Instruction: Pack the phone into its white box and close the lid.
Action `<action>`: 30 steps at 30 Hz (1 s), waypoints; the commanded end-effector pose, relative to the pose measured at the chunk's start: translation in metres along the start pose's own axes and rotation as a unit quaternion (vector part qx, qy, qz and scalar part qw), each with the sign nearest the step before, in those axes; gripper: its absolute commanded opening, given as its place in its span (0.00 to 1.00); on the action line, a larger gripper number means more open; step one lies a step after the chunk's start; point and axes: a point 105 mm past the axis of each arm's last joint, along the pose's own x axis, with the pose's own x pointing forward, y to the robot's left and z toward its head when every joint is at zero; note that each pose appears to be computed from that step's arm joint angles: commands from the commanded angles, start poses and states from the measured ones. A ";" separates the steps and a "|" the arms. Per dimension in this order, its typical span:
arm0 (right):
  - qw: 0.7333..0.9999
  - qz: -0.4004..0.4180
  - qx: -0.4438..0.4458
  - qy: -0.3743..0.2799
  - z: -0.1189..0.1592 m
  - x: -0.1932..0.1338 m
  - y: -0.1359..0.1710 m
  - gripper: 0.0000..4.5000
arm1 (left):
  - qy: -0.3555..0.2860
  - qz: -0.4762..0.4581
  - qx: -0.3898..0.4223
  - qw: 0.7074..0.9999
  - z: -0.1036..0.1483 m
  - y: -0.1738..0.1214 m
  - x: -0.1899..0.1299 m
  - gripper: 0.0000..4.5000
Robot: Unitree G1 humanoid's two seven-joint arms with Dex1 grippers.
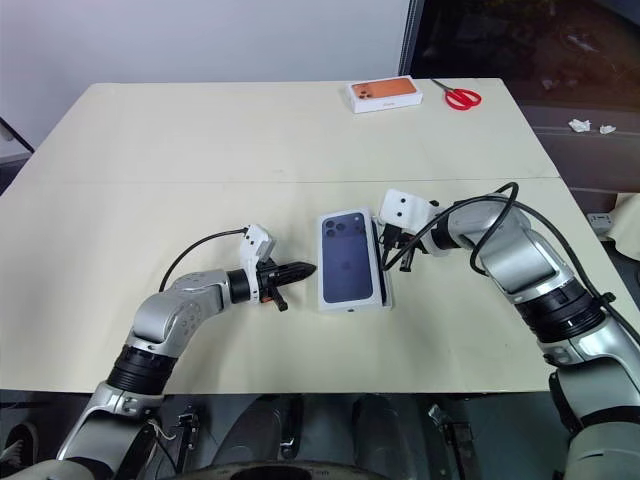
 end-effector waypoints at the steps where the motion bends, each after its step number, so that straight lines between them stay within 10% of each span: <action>1: 1.000 -0.018 -0.017 -0.017 0.014 -0.007 -0.005 0.01 | 0.006 -0.004 0.010 1.000 -0.003 -0.001 0.008 0.00; 30: 0.998 -0.037 -0.037 0.033 -0.012 -0.010 -0.009 0.01 | -0.069 -0.060 0.001 0.996 0.031 -0.029 0.030 0.00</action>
